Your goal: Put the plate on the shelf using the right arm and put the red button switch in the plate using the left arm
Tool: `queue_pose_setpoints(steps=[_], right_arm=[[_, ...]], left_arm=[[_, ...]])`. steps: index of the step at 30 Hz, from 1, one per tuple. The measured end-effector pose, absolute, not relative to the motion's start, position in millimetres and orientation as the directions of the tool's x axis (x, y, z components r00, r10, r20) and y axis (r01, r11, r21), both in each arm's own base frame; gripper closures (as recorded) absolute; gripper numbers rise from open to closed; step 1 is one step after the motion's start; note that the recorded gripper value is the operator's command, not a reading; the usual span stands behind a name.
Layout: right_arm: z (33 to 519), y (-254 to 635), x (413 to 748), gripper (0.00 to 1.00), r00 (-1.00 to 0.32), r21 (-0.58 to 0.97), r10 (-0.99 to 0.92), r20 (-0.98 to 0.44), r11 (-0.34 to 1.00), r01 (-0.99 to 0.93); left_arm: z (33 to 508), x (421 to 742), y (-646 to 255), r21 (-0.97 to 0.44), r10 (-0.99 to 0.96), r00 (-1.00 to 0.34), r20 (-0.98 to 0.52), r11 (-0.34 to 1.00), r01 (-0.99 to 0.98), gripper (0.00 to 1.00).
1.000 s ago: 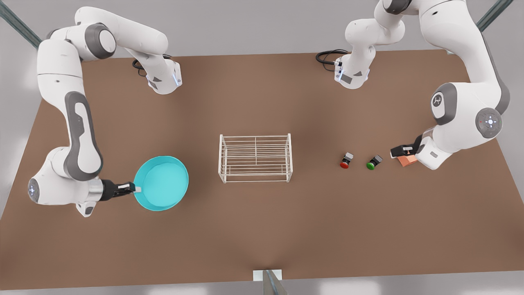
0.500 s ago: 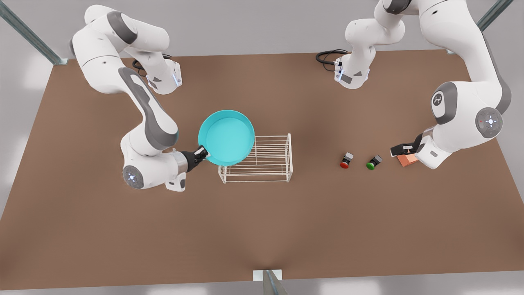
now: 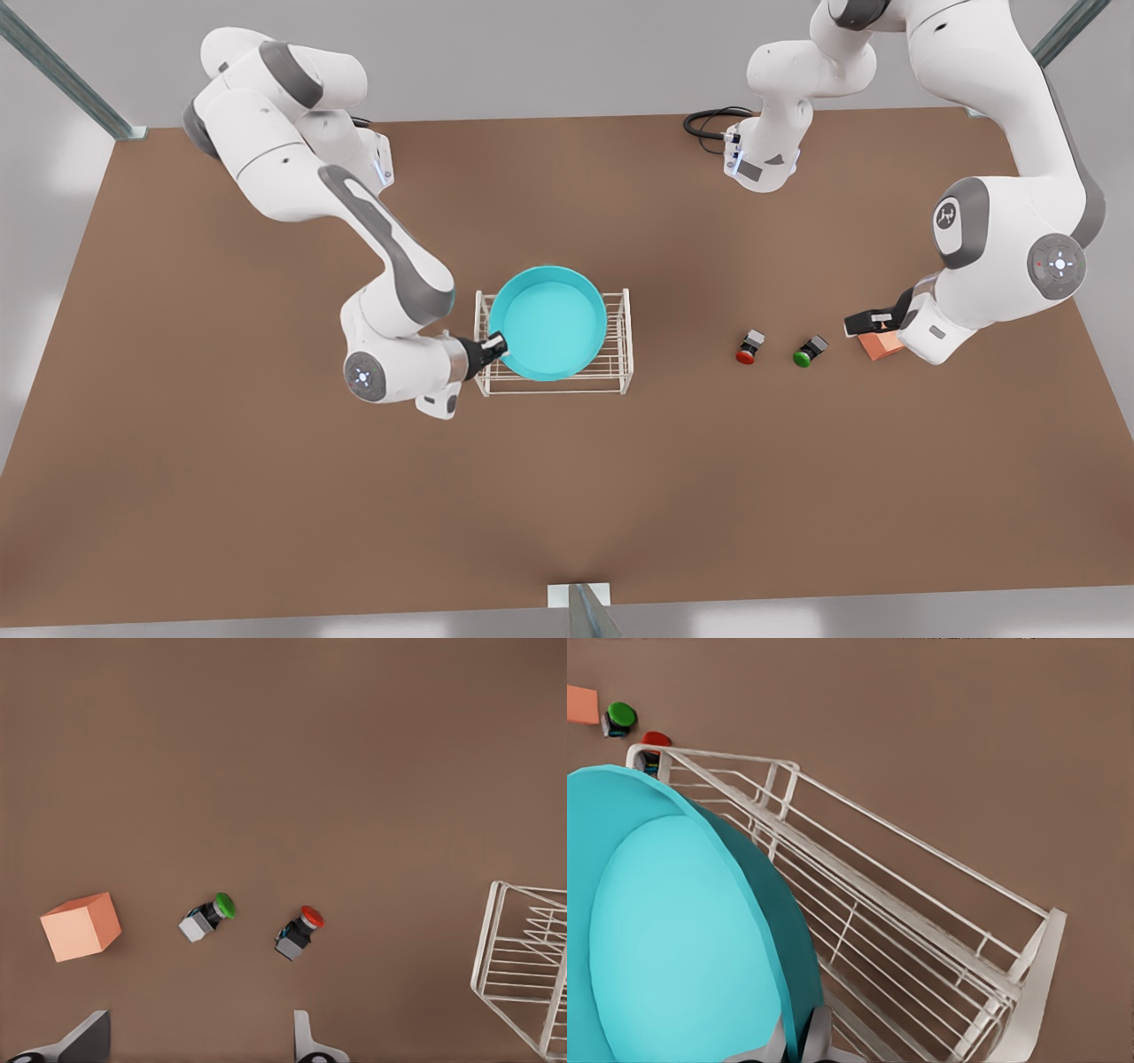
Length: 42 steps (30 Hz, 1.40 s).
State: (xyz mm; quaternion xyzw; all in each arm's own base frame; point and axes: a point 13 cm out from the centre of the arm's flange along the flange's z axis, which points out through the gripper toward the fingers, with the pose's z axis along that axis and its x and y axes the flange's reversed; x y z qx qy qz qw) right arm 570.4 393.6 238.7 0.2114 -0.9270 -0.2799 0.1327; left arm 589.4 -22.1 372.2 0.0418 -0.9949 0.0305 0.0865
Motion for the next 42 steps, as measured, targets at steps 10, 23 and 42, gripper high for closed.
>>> queue_pose_setpoints(steps=[10,23,42], right_arm=[[230.3,384.8,575.3,0.56,-0.904,0.534,-0.407,0.132,0.797,-0.281],[387.2,64.6,678.7,0.0,-0.992,0.083,-0.115,-0.053,0.989,-0.12],[346.6,13.0,621.0,0.0,-0.991,-0.054,-0.02,0.131,0.998,-0.027]], left_arm=[[371.3,588.5,-23.4,-0.053,-0.077,-0.981,0.178,0.995,-0.087,0.0],[335.3,581.1,-153.0,-0.029,0.172,-0.97,0.174,0.985,0.17,0.0],[109.7,571.2,-167.6,-0.017,0.483,-0.873,0.068,0.875,0.484,0.02]])
